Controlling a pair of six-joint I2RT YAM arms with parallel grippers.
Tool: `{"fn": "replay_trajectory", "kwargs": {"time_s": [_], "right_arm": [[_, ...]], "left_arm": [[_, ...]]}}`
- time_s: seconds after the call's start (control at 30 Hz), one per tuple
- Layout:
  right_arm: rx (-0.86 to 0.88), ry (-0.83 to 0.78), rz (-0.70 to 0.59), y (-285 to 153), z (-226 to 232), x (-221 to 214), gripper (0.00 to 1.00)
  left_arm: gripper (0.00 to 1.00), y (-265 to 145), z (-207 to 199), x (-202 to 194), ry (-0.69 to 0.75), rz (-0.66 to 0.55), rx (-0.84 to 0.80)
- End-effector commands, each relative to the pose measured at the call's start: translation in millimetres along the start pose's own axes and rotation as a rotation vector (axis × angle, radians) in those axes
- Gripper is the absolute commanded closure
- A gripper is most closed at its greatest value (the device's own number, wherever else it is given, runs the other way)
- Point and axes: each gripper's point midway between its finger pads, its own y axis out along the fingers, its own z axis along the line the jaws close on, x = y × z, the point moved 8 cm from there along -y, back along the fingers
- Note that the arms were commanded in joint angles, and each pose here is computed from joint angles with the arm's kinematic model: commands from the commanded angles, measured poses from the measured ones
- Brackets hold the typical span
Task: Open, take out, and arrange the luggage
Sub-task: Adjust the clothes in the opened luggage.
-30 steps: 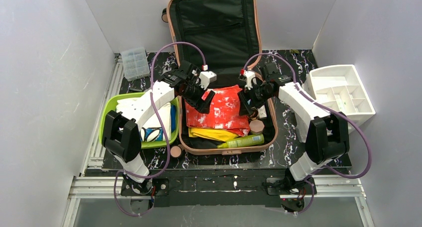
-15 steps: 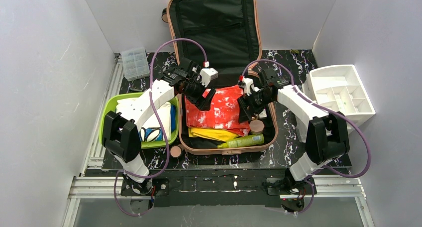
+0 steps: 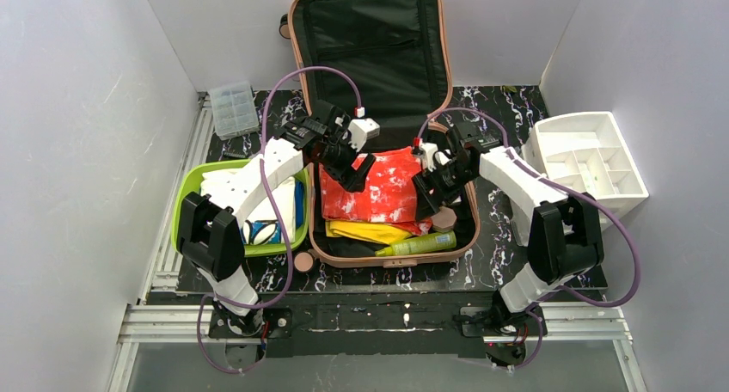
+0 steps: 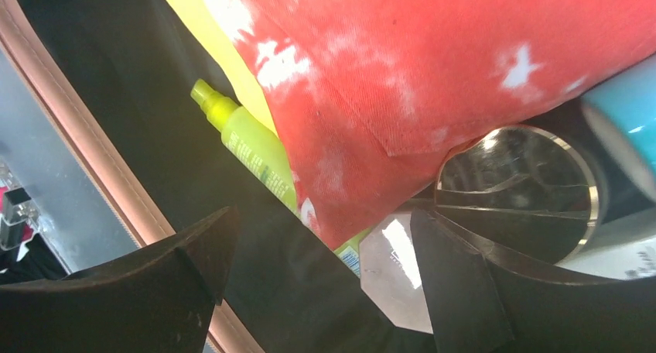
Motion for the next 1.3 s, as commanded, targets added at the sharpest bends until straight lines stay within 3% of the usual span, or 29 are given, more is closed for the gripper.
{"fn": "replay_trajectory", "kwargs": {"time_s": [0.0, 0.2, 0.43, 0.57, 0.73, 0.87, 1.13, 1.27], "right_arm": [[0.019, 0.022, 0.059, 9.1, -3.0, -19.0, 0.1], [0.056, 0.006, 0.044, 22.0, -11.9, -13.0, 0.1], [0.216, -0.048, -0.097, 27.8, -3.2, 8.9, 0.17], [0.26, -0.058, -0.135, 25.0, -0.4, 16.7, 0.35], [0.247, -0.058, -0.165, 13.5, -3.2, 19.8, 0.77], [0.236, -0.084, -0.164, 10.0, -3.6, 23.1, 0.95], [0.247, -0.103, -0.254, 0.9, 2.7, 42.6, 0.97], [0.245, -0.089, -0.264, 2.2, 0.4, 47.8, 0.96]], "left_arm": [[0.19, -16.6, -6.2, 13.4, 0.04, -0.045, 0.009], [0.19, -13.4, -9.7, 13.6, 0.047, -0.038, 0.0], [0.19, -3.9, -14.4, 6.5, 0.056, -0.014, -0.019], [0.2, 6.7, -15.8, -4.7, 0.054, 0.003, -0.039], [0.22, 13.8, -18.3, -14.7, 0.055, 0.007, -0.067], [0.23, 19.1, -22.8, -18.2, 0.054, -0.005, -0.122], [0.21, 24.7, -38.4, -12.6, 0.081, -0.078, -0.295], [0.12, 26.9, -43.9, -2.5, 0.117, -0.101, -0.329]]}}
